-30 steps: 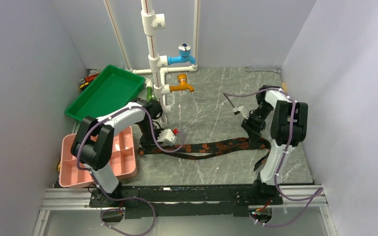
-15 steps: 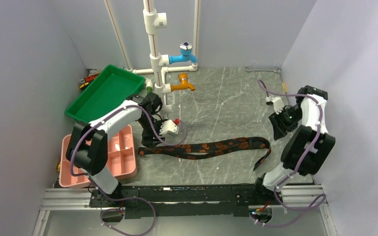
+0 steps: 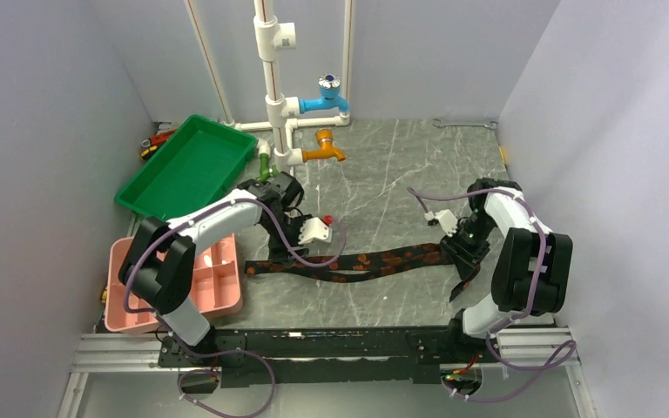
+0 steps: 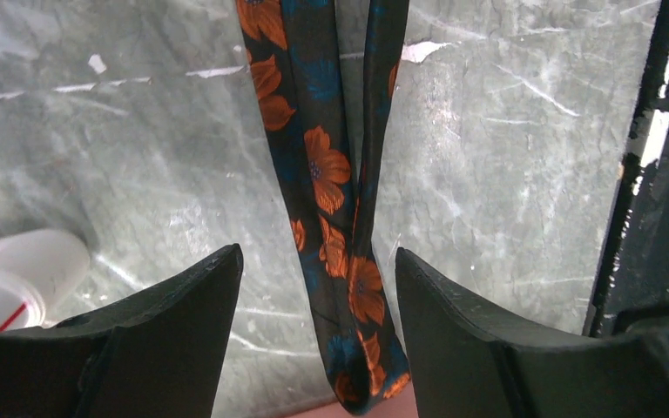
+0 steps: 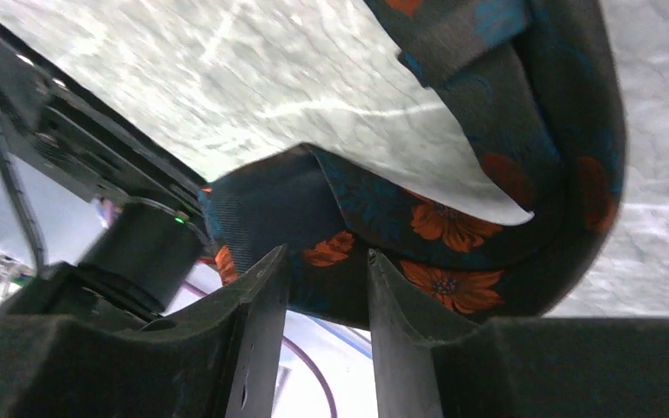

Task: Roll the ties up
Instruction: Flatten out the tie at the center of the board.

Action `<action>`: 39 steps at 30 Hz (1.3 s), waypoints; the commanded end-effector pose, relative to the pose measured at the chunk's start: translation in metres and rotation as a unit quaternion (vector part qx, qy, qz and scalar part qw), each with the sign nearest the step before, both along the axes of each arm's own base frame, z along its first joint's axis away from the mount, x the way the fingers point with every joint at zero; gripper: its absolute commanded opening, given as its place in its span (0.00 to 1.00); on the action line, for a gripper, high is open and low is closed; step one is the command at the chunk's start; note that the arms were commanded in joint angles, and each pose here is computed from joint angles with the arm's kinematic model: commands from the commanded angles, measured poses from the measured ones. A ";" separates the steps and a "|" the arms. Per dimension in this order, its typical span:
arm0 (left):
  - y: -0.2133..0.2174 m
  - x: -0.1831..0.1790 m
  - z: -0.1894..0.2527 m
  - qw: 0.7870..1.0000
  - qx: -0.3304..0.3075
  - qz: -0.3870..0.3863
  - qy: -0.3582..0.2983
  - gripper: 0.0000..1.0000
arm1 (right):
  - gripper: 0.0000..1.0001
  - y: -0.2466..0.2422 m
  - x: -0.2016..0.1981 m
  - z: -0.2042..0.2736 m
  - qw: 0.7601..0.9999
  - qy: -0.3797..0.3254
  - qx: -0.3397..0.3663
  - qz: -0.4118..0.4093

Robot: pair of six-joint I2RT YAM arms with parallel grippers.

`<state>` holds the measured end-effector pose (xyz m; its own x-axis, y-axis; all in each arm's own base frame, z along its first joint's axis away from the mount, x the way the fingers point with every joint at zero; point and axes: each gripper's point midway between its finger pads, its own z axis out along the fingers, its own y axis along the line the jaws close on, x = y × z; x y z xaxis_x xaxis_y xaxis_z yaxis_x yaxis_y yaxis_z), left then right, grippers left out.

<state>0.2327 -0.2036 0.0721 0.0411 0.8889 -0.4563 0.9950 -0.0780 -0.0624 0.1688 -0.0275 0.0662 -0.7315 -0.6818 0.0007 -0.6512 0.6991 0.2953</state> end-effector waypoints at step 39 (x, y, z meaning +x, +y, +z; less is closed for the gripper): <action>0.002 0.014 -0.003 0.999 -0.001 0.012 -0.045 0.84 | 0.64 -0.012 0.083 0.011 0.972 -0.020 0.118 -0.204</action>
<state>0.2403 -0.1947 0.0447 0.0501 0.9141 -0.4023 0.9976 -0.0650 -0.0236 0.2373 -0.0563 0.0865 -0.9094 -0.4054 -0.0926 -0.4065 0.8199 0.4031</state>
